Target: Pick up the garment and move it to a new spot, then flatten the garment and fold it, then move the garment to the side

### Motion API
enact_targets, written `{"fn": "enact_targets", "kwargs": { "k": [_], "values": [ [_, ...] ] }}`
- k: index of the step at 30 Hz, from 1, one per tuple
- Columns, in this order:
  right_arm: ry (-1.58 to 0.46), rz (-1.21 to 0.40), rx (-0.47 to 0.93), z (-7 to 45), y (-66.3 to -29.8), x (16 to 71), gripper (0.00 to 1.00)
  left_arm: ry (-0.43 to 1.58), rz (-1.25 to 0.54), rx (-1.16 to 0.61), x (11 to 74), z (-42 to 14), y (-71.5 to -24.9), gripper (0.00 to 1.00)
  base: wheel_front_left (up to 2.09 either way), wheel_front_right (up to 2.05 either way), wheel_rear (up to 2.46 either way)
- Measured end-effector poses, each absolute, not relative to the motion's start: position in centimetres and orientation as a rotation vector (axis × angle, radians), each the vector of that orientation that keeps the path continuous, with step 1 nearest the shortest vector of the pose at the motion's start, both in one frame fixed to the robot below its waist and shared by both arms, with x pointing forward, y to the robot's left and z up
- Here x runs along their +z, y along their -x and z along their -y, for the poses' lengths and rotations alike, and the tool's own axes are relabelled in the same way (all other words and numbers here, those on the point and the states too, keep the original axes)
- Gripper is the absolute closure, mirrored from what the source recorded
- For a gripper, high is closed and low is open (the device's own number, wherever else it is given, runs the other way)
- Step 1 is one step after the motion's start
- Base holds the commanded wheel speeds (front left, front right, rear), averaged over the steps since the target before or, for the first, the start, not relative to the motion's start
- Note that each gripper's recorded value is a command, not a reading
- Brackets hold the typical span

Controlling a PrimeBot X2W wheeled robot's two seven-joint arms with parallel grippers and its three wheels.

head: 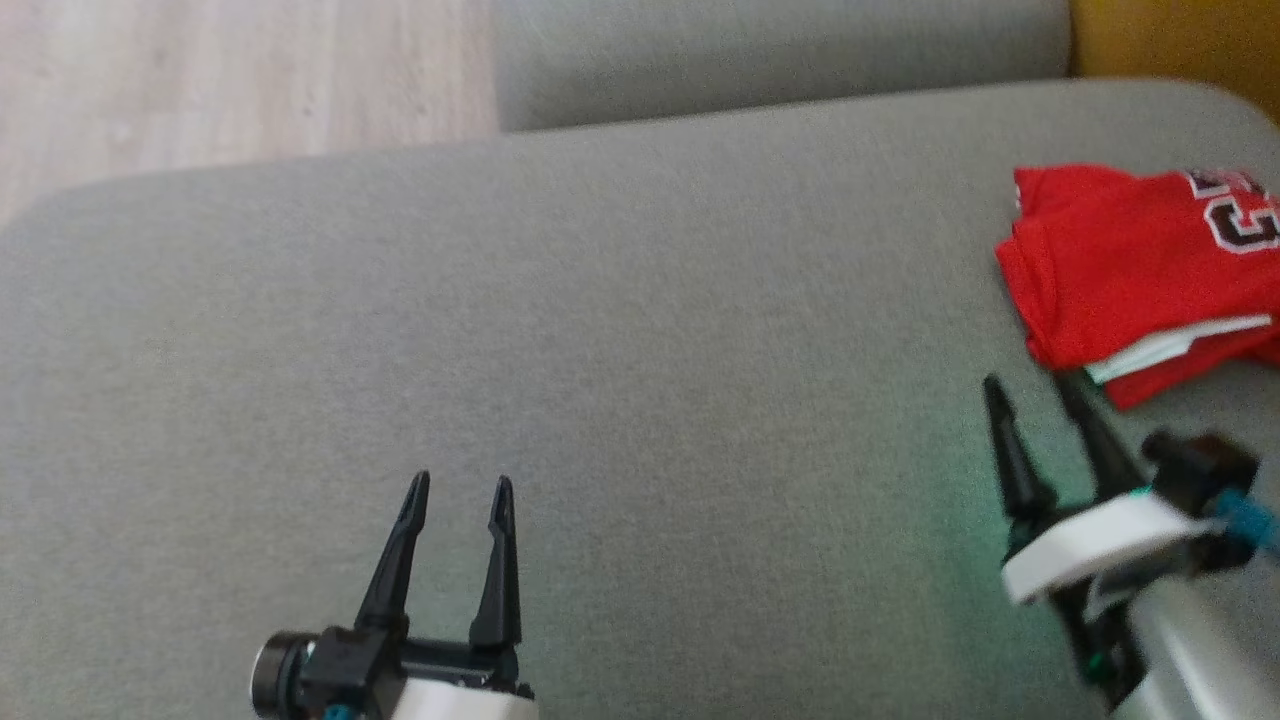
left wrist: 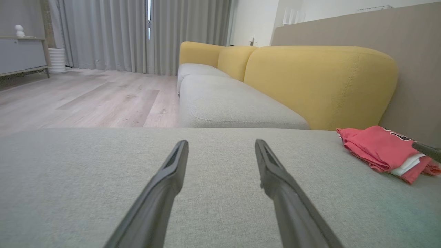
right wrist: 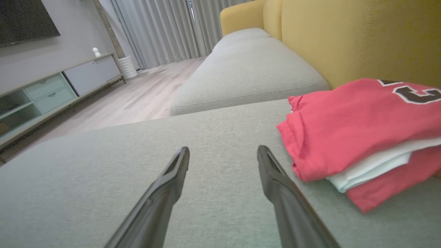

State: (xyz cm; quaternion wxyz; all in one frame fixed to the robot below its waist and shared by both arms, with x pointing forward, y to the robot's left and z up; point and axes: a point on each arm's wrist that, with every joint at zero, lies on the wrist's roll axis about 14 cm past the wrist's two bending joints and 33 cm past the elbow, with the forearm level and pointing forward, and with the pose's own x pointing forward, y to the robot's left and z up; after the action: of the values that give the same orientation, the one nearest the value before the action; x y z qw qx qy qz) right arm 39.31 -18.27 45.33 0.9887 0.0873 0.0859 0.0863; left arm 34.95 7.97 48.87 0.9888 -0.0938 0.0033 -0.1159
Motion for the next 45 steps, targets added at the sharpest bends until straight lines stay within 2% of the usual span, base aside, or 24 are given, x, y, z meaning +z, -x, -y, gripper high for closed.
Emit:
{"fn": "enact_targets", "kwargs": {
  "k": [5,11,16,29,30,37,45],
  "values": [
    [-0.213,-0.124,0.201,15.7,-37.0,45.5,0.00,0.179,0.023,-0.191,49.7,-9.1,-33.5,0.00,0.00,0.00,0.00],
    [-0.107,0.026,0.224,14.3,-34.1,49.3,0.00,0.156,0.038,-0.106,49.7,-11.7,-30.9,0.00,0.00,0.00,0.00],
    [-0.116,-0.013,0.206,14.2,-31.5,47.9,0.00,0.145,0.029,-0.076,49.3,-12.6,-30.1,0.00,0.00,0.00,0.00],
    [-0.116,0.003,0.174,15.0,-30.8,48.2,0.00,0.137,0.055,-0.093,50.1,-12.5,-30.0,0.00,0.00,0.00,0.00],
    [-0.116,0.002,0.172,15.0,-30.7,48.2,1.00,0.136,0.051,-0.097,50.0,-12.4,-30.0,1.00,0.00,0.00,0.00],
    [-0.127,-0.149,0.149,15.4,-28.7,43.6,1.00,0.129,-0.105,-0.082,45.3,-12.7,-28.2,1.00,0.00,0.00,0.00],
    [-0.206,-0.166,0.119,15.8,-28.7,43.3,1.00,0.212,-0.141,-0.064,44.7,-12.9,-28.2,1.00,0.00,0.00,0.00]
  ]
}}
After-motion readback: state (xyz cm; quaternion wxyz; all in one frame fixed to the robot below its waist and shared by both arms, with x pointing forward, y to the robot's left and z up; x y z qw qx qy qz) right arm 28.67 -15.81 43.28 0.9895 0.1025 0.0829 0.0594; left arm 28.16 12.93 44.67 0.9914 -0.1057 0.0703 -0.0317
